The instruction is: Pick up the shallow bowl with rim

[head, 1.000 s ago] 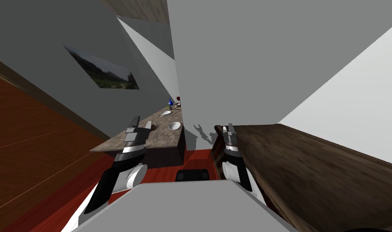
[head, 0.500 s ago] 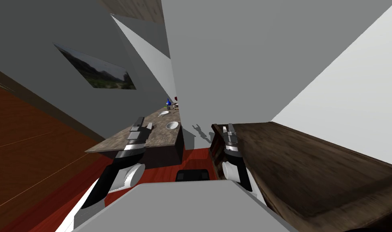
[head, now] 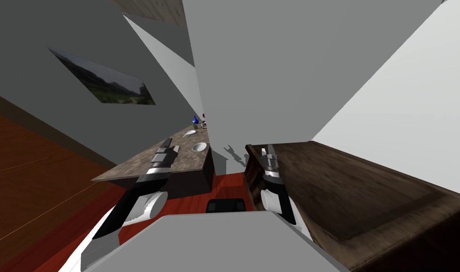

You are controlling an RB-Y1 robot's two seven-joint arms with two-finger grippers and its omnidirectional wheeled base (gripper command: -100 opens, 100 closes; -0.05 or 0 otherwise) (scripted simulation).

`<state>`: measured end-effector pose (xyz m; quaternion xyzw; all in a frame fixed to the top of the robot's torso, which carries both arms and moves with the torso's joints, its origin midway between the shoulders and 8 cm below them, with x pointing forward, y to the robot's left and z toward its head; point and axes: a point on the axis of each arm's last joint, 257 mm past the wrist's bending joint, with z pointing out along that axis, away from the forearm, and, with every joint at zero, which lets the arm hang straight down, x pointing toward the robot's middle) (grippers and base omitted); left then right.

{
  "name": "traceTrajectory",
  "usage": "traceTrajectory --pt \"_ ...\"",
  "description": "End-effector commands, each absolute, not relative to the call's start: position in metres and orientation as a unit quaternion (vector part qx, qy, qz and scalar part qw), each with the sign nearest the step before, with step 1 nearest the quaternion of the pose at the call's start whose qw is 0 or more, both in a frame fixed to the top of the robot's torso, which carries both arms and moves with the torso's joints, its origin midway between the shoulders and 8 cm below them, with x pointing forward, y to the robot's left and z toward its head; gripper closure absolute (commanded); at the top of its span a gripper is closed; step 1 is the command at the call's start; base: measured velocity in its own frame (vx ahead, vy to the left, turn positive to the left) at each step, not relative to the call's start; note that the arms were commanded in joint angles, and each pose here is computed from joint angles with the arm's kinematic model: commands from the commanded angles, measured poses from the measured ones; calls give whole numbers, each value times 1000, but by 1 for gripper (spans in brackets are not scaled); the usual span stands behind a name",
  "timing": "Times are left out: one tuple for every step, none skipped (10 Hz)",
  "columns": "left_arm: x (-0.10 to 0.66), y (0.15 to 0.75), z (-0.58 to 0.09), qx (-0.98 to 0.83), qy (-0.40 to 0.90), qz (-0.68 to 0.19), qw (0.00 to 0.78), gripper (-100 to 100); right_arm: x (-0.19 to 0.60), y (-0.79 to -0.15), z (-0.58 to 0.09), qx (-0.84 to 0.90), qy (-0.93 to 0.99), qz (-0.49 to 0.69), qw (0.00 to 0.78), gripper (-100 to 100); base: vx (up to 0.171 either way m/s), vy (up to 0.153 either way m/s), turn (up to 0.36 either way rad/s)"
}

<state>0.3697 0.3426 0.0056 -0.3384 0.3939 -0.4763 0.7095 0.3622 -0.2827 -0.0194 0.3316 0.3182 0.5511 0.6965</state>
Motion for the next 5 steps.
traceTrajectory --pt "376 350 -2 -350 408 -464 704 -100 362 -283 -19 332 318 551 696 0 -19 -41 -56" --pt "378 351 -8 -358 415 -459 699 -100 362 -283 -19 332 318 551 696 0 -15 -30 -40" --pt "381 357 -12 -364 422 -451 697 -100 362 -283 -19 332 318 551 697 0 -10 -43 -65" --pt "384 359 -18 -372 429 -446 691 -100 362 -283 -19 332 318 551 696 0 -7 -37 -29" --pt "384 359 -20 -374 431 -445 690 -100 362 -283 -19 332 318 551 697 0 -2 -17 7"
